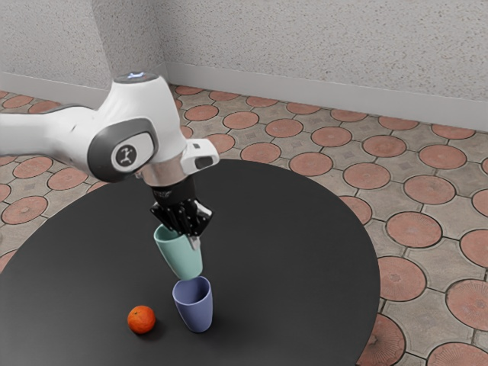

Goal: Place the left cup onto the right cup

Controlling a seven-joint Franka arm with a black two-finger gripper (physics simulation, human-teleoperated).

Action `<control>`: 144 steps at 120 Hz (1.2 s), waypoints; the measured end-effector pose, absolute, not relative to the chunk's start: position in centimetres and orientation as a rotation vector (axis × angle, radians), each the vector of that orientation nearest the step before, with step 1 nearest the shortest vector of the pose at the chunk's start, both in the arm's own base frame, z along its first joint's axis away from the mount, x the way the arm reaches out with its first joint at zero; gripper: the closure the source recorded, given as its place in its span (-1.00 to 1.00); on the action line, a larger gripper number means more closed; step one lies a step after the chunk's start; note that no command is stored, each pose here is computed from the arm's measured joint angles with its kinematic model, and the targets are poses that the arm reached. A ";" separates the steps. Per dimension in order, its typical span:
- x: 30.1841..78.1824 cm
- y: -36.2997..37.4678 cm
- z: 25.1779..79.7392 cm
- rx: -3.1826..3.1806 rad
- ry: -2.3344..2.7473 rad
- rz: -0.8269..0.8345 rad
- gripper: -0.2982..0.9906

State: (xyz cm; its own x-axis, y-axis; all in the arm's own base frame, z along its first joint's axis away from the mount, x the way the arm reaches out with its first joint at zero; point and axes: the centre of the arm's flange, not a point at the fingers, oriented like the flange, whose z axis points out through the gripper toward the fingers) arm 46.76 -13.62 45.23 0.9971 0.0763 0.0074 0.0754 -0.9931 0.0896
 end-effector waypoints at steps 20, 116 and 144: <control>45.6 -14.2 44.7 3.059 0.103 0.002 0.68; 45.7 -15.2 42.6 3.071 0.123 -0.049 0.68; 45.9 -15.2 41.8 3.073 0.135 -0.072 0.68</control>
State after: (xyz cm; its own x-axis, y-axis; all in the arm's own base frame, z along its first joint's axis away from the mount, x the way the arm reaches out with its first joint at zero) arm 45.93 -15.23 41.78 0.9951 0.0858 -0.0494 0.0888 -0.9941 0.0629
